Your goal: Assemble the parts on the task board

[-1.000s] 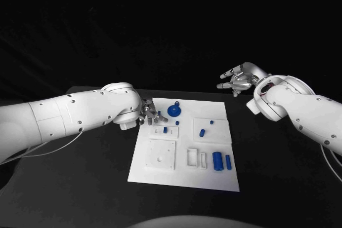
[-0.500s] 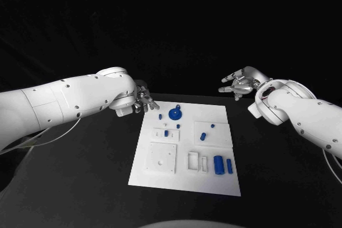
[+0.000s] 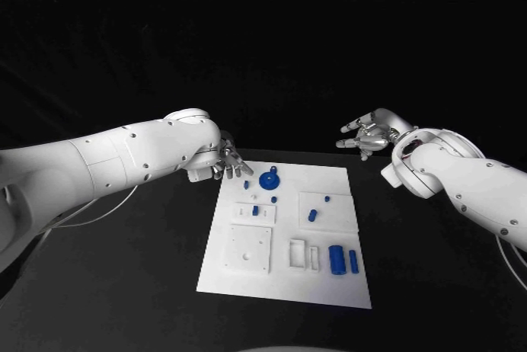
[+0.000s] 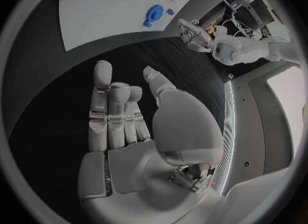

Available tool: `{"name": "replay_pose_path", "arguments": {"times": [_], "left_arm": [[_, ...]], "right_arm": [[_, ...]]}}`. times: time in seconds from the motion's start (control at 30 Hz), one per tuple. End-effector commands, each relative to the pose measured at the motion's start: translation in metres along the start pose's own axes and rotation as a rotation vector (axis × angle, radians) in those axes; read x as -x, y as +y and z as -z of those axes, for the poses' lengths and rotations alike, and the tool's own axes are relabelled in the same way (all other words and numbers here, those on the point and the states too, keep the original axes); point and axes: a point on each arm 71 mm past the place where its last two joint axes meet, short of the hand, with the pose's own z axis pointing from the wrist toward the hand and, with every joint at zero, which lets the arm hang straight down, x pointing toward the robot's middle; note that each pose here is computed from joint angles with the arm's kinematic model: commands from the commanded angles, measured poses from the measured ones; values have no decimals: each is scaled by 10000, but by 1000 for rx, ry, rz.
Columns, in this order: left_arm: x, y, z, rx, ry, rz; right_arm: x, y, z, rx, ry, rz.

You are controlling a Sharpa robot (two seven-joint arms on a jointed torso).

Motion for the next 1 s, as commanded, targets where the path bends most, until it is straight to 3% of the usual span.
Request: {"name": "replay_pose_path", "arguments": {"times": [0.03,0.37,0.67,1.0], "left_arm": [[-41,-28,-44,-11,38,-48],[-142,-13,-203,9,7,-87],[-151,8,-238,8,-9,-73],[-194,4,-276,0,24,-56]], "right_arm": [[-8,13,-4,9,4,3],[-29,31,-12,11,9,-5],[-20,19,-10,8,6,-5],[-22,23,-11,9,5,-5]]}}
